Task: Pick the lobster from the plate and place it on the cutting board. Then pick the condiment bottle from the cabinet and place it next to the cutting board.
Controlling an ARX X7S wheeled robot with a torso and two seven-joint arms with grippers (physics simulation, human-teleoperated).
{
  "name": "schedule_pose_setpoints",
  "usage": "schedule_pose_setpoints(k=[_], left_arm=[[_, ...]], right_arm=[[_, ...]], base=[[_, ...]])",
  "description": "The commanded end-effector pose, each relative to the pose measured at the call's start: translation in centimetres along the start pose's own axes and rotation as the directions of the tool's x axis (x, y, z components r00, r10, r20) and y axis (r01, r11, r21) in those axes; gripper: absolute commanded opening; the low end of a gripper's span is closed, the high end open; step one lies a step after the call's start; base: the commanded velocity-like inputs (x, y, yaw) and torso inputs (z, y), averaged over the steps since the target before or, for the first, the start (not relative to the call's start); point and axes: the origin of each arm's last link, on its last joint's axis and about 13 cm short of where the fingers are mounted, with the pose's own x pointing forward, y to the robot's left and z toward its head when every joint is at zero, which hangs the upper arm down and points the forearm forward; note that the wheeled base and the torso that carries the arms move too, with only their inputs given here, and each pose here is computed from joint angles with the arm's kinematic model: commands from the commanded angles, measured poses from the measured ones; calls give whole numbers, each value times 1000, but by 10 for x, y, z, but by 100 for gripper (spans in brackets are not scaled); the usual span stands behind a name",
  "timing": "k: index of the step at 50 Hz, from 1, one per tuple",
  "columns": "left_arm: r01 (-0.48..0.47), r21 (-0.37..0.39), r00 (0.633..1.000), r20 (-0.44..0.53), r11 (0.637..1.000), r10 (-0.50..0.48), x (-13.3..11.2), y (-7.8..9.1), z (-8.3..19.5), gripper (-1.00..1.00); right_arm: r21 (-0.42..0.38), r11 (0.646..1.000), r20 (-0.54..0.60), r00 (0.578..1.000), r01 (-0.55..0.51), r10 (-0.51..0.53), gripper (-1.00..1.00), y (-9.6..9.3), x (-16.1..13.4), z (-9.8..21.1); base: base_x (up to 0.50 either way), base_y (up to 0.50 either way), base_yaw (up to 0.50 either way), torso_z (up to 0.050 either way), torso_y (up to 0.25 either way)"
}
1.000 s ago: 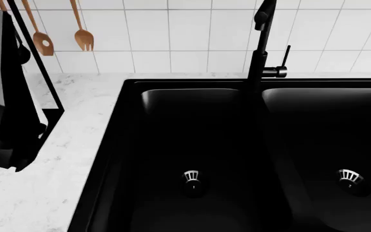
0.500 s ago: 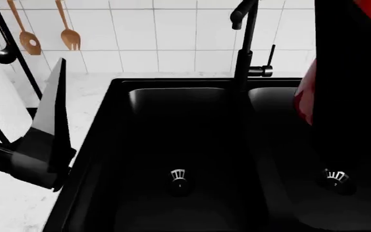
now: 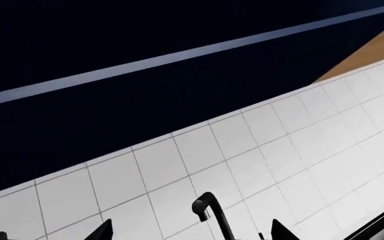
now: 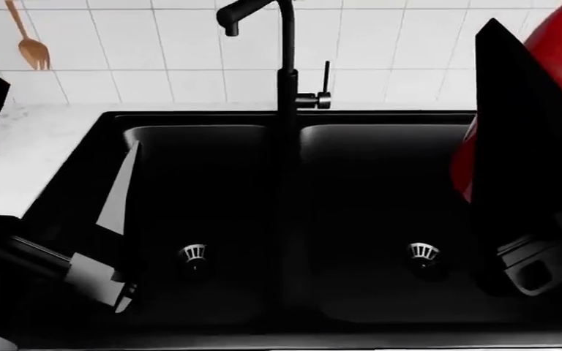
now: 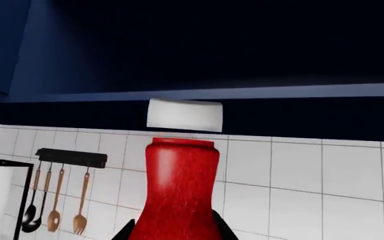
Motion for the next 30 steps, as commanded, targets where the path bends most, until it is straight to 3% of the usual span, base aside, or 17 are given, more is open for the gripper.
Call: schedule_pose_setpoints(k=[1, 30], left_arm=[[-3, -8, 1000, -11, 1000, 2, -1, -1, -1, 100], [0, -8, 1000, -10, 1000, 0, -2, -2, -4, 100]], right_arm=[[-3, 1000, -6, 1000, 11, -11, -100, -2, -1, -3], [-5, 1000, -25, 1000, 13, -14, -100, -2, -1, -15]], base=[[-98, -499, 0, 0, 0], [-40, -500, 0, 0, 0]])
